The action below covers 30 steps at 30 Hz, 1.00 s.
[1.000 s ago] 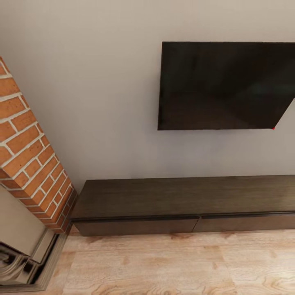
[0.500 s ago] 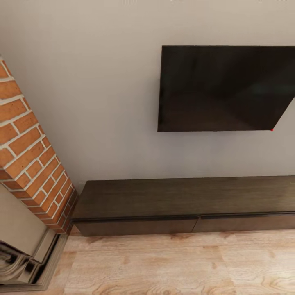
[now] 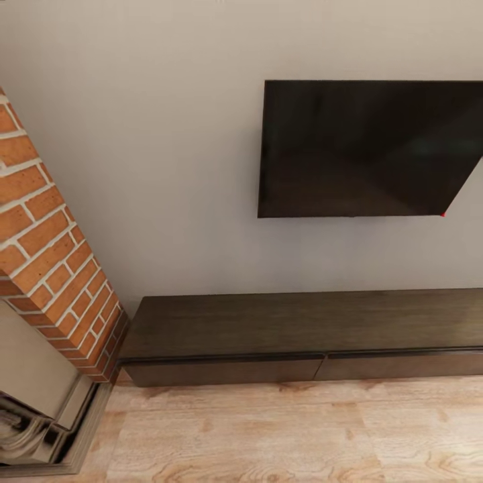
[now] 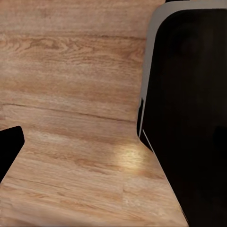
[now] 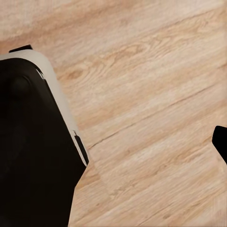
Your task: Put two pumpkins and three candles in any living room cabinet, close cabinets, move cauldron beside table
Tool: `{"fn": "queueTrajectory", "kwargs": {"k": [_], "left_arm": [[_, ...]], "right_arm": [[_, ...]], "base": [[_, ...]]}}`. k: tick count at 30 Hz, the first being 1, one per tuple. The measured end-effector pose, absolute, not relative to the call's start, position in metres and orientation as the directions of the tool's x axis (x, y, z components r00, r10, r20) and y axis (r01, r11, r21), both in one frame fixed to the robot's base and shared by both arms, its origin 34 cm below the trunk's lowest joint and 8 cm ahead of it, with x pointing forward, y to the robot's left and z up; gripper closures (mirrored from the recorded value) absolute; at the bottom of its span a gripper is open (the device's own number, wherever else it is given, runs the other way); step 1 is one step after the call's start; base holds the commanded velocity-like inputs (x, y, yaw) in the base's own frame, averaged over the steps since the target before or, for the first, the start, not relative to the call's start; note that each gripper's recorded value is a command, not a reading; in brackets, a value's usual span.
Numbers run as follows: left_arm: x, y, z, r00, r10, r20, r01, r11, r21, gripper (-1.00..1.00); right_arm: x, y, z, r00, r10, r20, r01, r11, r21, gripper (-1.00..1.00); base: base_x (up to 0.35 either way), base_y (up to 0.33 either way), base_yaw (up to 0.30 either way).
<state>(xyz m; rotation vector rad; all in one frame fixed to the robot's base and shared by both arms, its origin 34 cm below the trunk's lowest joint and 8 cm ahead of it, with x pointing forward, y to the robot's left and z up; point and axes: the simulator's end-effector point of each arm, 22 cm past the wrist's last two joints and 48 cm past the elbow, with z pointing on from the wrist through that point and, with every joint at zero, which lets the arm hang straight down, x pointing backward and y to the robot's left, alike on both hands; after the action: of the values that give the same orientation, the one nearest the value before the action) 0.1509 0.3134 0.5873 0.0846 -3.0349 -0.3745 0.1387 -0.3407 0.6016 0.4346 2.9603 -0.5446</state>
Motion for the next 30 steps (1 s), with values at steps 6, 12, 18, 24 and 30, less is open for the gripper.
{"fn": "queueTrajectory", "kwargs": {"k": [6,12,18,24,30], "left_arm": [[0.150,0.310,0.587,-0.995,-0.063,0.076,-0.043,0.970,0.241,-1.00],[0.150,0.306,0.587,-0.995,-0.063,0.079,-0.043,0.971,0.235,-1.00],[0.151,0.305,0.587,-0.995,-0.064,0.075,-0.045,0.971,0.233,-1.00],[0.154,0.304,0.587,-0.996,-0.064,0.066,-0.047,0.972,0.231,-1.00],[0.158,0.304,0.588,-0.996,-0.064,0.057,-0.049,0.972,0.230,-1.00]], "right_arm": [[0.139,-0.338,0.602,-0.953,0.263,-0.152,0.300,0.895,-0.330,-1.00],[0.139,-0.337,0.602,-0.953,0.264,-0.152,0.300,0.895,-0.329,-1.00],[0.140,-0.336,0.602,-0.952,0.264,-0.155,0.302,0.895,-0.327,-1.00],[0.144,-0.336,0.602,-0.950,0.264,-0.164,0.305,0.896,-0.324,-1.00],[0.150,-0.337,0.604,-0.946,0.262,-0.190,0.313,0.894,-0.321,-1.00]], "base": [[0.000,0.000,0.000],[0.000,0.000,0.000],[0.000,0.000,0.000],[0.000,0.000,0.000],[0.000,0.000,0.000]]}}
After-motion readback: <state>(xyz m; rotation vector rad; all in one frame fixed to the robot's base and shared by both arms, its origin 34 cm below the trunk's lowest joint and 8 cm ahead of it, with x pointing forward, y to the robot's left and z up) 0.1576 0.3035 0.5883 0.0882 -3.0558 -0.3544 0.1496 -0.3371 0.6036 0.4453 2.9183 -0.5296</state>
